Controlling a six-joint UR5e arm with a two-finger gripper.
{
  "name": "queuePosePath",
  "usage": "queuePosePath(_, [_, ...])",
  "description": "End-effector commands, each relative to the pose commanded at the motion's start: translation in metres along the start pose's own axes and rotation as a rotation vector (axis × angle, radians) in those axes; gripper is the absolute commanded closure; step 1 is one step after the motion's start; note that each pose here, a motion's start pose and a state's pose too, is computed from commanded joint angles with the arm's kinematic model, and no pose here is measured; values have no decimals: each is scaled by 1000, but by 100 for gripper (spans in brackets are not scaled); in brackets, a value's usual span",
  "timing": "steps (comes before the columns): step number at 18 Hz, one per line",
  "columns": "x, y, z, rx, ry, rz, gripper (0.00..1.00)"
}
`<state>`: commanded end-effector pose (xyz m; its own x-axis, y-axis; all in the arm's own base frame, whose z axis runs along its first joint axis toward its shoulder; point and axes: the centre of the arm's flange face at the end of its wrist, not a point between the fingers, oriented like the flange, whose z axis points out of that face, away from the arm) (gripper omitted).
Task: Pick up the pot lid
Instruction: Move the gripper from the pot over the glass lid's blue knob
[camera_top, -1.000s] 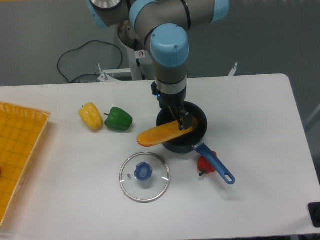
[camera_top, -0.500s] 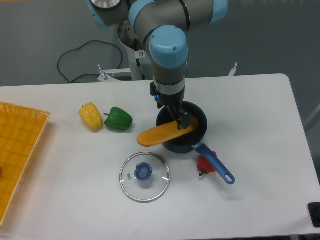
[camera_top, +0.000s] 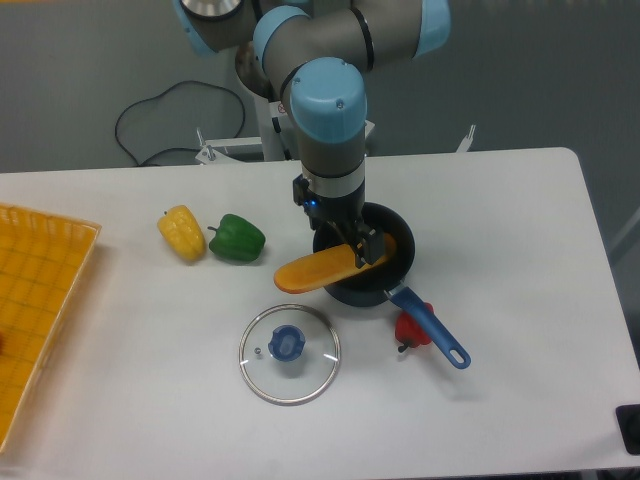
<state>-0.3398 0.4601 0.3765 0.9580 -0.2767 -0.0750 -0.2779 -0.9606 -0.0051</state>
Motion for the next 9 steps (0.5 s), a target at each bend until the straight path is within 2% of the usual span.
queuePosePath(6, [0,-1,1,-2,1,-8,0])
queuePosePath(9, [1,-4,4,-2,6,-79,0])
